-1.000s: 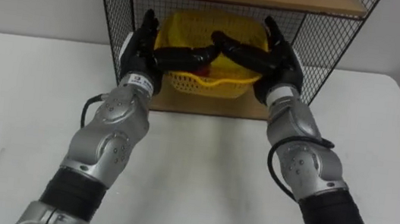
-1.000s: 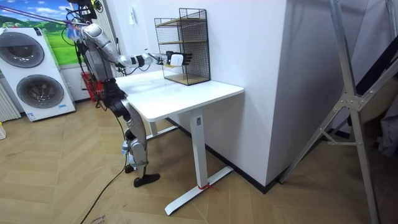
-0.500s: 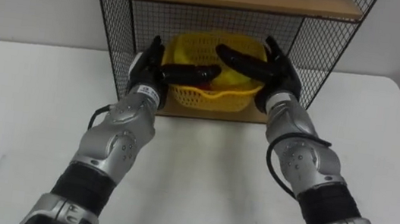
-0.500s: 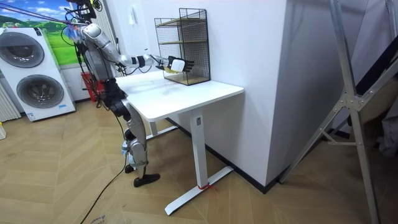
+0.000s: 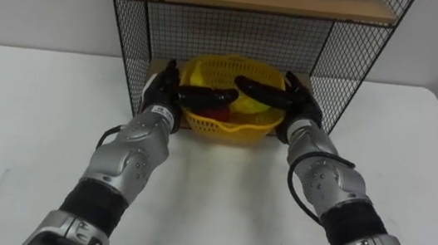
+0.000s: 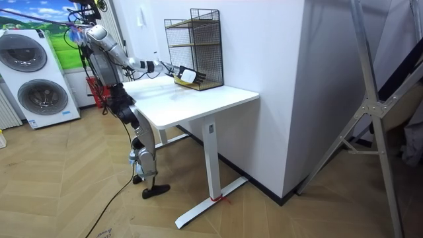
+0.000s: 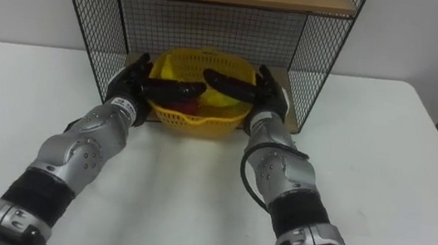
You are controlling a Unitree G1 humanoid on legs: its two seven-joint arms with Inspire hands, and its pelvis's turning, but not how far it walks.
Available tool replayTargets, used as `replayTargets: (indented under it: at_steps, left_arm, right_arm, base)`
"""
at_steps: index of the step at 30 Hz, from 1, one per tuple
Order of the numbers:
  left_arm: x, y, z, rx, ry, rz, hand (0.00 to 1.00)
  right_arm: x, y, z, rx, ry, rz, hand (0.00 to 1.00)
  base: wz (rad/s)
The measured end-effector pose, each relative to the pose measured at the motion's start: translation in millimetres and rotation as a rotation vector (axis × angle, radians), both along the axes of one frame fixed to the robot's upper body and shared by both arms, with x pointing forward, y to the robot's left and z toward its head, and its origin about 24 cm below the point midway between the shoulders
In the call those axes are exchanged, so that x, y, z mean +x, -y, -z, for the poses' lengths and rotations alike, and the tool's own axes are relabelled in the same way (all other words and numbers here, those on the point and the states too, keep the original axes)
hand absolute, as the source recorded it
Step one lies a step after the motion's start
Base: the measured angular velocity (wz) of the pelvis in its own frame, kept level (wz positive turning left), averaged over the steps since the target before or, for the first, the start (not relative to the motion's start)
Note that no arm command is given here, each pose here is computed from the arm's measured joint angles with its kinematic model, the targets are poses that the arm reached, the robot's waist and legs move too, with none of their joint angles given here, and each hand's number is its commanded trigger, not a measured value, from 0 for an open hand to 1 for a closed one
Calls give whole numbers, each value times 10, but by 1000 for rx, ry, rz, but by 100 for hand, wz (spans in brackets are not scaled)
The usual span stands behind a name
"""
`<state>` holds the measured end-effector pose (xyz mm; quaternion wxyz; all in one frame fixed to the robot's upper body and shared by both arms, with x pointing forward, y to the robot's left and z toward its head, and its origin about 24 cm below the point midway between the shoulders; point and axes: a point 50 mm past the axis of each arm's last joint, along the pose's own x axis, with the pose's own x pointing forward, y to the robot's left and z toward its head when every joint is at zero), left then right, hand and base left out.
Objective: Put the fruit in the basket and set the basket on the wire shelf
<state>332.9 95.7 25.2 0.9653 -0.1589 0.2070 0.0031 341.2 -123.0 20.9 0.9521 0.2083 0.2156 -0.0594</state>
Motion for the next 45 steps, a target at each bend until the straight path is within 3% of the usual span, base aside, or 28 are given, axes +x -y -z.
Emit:
replayTargets:
  at_steps: [9,16,32,41,45]
  left_arm:
    - [4,-23,-1,-8,-6,-19,0]
    - [-2,-41,14,5,-22,-14,0]
    - [-10,-173,36,31,-31,20,0]
    - [16,-271,-342,30,151,7,0]
    - [-46,-304,-341,26,160,-18,0]
  right_arm:
    - [2,48,5,23,-18,19,0]
    - [-6,74,23,-46,-27,-4,0]
    - [22,142,-196,-198,122,-117,0]
    - [16,173,-316,-222,186,-119,0]
    - [11,212,-317,-216,187,-103,0]
  base:
    - [-1]
    - [1]
    - [-1]
    - [0]
    - [1]
